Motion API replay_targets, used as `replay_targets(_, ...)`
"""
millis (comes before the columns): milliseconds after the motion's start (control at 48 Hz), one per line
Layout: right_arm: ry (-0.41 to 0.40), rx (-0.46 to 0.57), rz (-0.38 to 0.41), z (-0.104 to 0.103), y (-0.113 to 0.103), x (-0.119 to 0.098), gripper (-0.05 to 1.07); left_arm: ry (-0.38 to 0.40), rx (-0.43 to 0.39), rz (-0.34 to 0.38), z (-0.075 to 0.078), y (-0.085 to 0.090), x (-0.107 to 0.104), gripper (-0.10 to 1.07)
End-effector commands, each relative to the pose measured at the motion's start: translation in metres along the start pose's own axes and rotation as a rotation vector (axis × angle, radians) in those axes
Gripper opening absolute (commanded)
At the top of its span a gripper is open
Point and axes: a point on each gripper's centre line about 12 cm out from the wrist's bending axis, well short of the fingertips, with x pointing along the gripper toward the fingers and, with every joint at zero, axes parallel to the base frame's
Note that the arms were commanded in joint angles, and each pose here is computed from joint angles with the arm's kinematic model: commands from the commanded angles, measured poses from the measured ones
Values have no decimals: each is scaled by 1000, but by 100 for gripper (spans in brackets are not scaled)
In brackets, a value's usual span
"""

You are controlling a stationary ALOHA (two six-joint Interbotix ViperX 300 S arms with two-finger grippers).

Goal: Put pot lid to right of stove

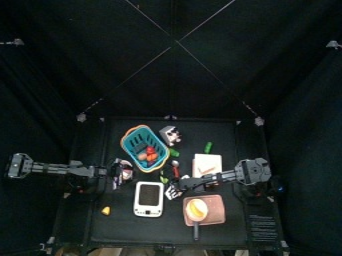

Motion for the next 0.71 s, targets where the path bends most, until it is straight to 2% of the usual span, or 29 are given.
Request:
replay_targets(0,-29,2,36,4,2,-19,98,-15,3,3,6,1,1,87)
replay_targets(521,-31,-10,42,1,5,-23,98,-18,4,5,7,2,1,87)
replay_targets(688,-37,-15,52,0,6,-32,98,-19,5,5,7,1,1,87)
